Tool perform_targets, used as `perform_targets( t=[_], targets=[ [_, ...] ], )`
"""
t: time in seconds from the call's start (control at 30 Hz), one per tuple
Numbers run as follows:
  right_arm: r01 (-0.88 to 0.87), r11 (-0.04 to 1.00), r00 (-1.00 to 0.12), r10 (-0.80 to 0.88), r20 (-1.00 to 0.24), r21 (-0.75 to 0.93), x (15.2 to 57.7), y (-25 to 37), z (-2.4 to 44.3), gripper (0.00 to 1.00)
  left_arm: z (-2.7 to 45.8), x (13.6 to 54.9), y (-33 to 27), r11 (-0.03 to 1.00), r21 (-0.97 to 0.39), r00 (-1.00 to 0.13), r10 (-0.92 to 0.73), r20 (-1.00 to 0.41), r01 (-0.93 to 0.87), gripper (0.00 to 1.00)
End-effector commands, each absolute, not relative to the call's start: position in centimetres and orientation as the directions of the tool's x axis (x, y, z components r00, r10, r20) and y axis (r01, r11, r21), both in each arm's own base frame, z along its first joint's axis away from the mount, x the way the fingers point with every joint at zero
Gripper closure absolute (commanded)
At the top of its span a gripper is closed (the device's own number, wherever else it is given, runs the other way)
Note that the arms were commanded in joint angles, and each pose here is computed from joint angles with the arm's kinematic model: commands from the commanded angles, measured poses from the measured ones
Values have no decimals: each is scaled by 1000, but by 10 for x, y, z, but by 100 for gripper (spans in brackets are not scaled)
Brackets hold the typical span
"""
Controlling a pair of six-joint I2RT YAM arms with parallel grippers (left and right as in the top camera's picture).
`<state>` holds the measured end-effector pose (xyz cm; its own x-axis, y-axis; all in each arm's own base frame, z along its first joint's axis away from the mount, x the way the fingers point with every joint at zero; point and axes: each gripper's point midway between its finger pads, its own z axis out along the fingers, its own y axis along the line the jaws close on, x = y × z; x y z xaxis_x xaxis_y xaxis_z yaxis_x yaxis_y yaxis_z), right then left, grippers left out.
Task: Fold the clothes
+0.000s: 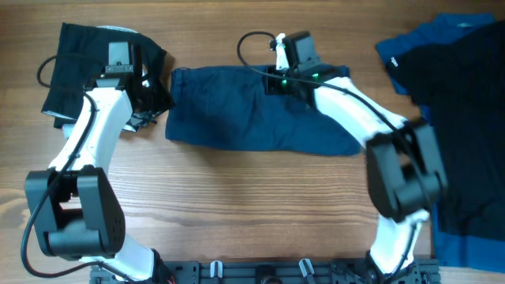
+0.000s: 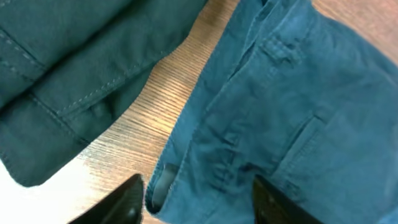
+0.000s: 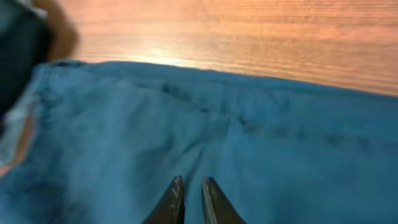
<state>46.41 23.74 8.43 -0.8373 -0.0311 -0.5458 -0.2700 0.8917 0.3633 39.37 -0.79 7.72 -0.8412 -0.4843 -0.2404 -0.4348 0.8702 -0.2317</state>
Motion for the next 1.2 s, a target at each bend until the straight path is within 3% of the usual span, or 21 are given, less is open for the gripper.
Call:
perform_targets(
  t=[0.0,0.43,0.63,0.7,0.8,1.0,1.03,1.17],
  targets=[
    [-294,879,-838,-48,-543,376,447,235,117,89,50,386,-6,882,-193,-860,-465,-211,-430,39],
    [-261,874,-914,-87,-397,410,416,234,78,89,-20,371,-26,887,-176,-898,-439,-31,-427,41],
    [-264,877,-932,-125,-341,402,401,243,63,89,-29,366,-31,883,-184,-899,-437,8,-431,63],
    [-266,876,-931,-125,-343,403,401,244,63,90,-28,366,-35,879,-206,-900,-435,19,-430,62],
    [-266,876,-931,-125,-343,402,401,244,63,89,-28,366,-35,880,-205,-901,-433,18,-428,52],
    [-260,877,-933,-120,-339,405,401,244,63,89,-29,364,-40,931,-201,-950,-311,-3,-304,43],
    [-252,877,-936,-115,-332,408,400,243,62,89,-29,363,-41,932,-200,-951,-308,0,-302,45],
    [-184,890,-961,-73,-268,418,391,240,58,90,-29,361,-43,934,-198,-953,-304,6,-299,85]
  ],
)
